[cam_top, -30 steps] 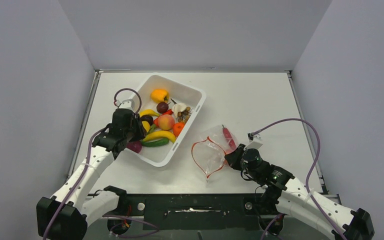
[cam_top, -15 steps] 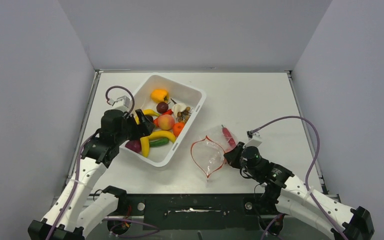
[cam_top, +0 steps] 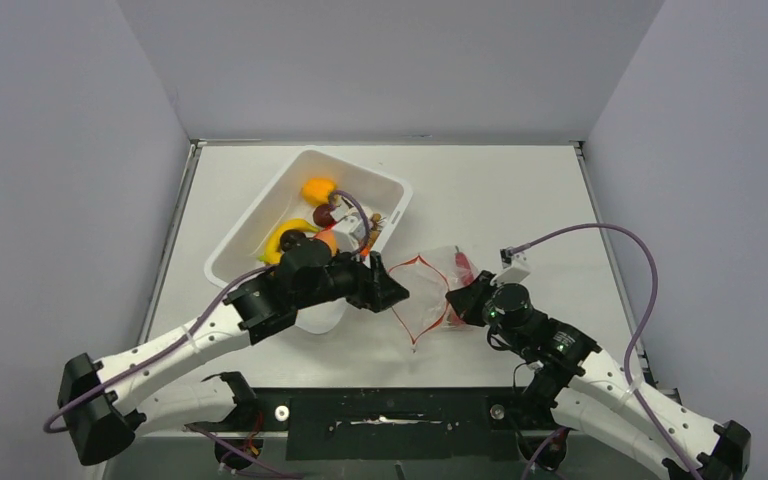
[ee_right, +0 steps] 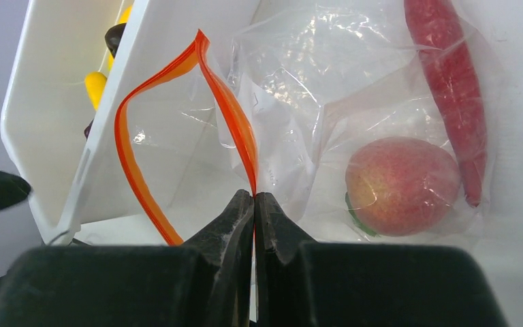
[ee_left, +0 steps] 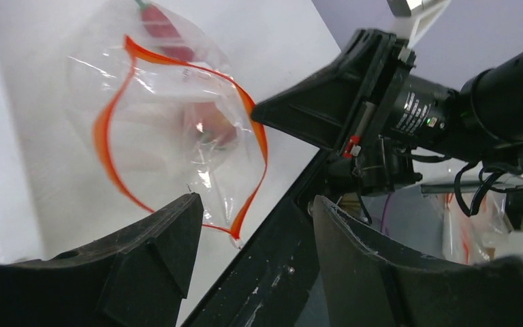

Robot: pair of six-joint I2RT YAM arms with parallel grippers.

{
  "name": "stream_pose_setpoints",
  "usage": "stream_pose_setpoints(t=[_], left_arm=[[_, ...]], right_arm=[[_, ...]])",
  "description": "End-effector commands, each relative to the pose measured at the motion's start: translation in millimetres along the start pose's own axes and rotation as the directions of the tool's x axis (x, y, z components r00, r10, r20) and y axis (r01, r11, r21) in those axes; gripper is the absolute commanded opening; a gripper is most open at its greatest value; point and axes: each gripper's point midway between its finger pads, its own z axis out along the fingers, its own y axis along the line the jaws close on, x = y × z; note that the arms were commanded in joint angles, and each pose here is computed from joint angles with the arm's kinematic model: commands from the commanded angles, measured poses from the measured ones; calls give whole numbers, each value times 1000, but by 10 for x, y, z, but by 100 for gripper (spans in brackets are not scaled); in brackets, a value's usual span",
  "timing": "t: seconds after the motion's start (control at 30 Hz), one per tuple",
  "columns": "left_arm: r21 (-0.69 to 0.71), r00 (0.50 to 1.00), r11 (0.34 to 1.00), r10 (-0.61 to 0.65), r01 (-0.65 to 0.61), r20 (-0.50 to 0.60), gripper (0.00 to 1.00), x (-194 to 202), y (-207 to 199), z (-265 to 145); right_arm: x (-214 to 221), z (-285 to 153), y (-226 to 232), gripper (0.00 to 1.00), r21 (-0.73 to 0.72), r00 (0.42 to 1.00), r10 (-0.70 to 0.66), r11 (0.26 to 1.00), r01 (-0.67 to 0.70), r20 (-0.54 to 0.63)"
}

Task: Open the zip-top bag and remove the fake food
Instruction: Pick up the fake fruit from the zipper food storage bag.

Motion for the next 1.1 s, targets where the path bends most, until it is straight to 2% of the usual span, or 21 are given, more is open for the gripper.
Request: stream_pose_setpoints(t=[0.0,0.23,0.53,0.97,1.07], left_arm=[[83,993,993,77,-85,91,59,-191,-487,257],[96,996,992,74,-78,46,55,15,-609,607],[6,1000,1000,21,-21,18,44,249,-319,805],[-150,994,983,-101,105,35,42,456,100,1100],[-223,992,967,-117,126,51,47,466,243,1179]], right_arm=[[-250,-103,215,2,-58,998,27,998,-23,62],[-261,-154,246,2,-82,997,39,996,-33,64],[-365,-250,330,2,-112,995,52,993,-43,86],[-508,-371,552,2,-196,993,55,980,-33,107],[-599,-461,696,1,-258,990,57,966,-23,125]])
